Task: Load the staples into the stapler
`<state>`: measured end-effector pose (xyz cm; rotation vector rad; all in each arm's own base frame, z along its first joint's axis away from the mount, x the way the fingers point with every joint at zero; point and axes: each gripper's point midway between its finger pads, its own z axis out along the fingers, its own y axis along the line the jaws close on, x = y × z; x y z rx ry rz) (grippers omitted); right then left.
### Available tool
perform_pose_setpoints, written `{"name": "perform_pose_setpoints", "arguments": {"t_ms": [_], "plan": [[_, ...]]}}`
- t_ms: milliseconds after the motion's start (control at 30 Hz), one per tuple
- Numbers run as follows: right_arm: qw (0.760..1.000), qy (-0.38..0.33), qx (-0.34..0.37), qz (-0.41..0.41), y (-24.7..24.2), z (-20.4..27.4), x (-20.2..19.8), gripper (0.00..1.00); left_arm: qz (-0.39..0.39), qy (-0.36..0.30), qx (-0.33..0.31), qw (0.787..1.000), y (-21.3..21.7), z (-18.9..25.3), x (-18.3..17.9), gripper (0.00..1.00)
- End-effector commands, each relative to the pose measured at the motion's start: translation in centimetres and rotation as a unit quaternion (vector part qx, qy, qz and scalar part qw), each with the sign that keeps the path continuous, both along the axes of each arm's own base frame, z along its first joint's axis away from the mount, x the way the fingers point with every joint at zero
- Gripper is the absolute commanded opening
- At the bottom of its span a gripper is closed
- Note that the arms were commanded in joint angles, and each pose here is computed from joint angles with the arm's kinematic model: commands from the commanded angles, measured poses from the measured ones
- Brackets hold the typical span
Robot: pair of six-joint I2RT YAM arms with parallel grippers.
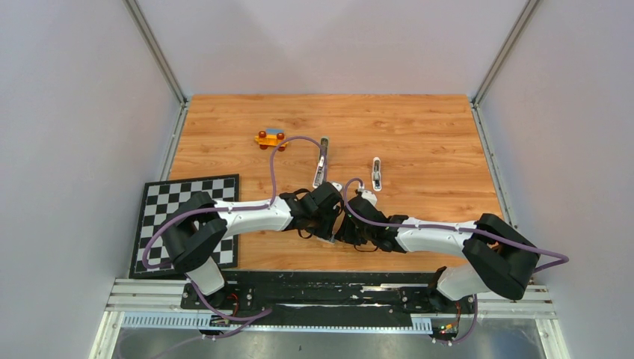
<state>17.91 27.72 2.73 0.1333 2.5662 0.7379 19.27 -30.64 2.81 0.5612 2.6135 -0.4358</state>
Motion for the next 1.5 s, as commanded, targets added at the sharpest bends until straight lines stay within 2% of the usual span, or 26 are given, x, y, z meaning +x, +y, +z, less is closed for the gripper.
{"name": "perform_pose_setpoints", "arguments": {"t_ms": [0, 800, 1467], "plan": [[0.999, 0.005, -0.030, 0.008, -0.5, -0.8, -0.6, 0.18, -0.013, -0.006, 0.012, 1.000, -0.2, -0.7, -0.2, 0.39], [0.999, 0.008, -0.030, 0.008, -0.5, -1.0, -0.7, 0.17, -0.013, -0.027, 0.059, 0.998, 0.7, -1.2, -0.1, 0.37], [1.000, 0.008, -0.027, 0.007, -0.5, -1.0, -0.7, 0.17, -0.011, -0.032, 0.062, 0.997, 0.7, -1.1, -0.2, 0.36]]}}
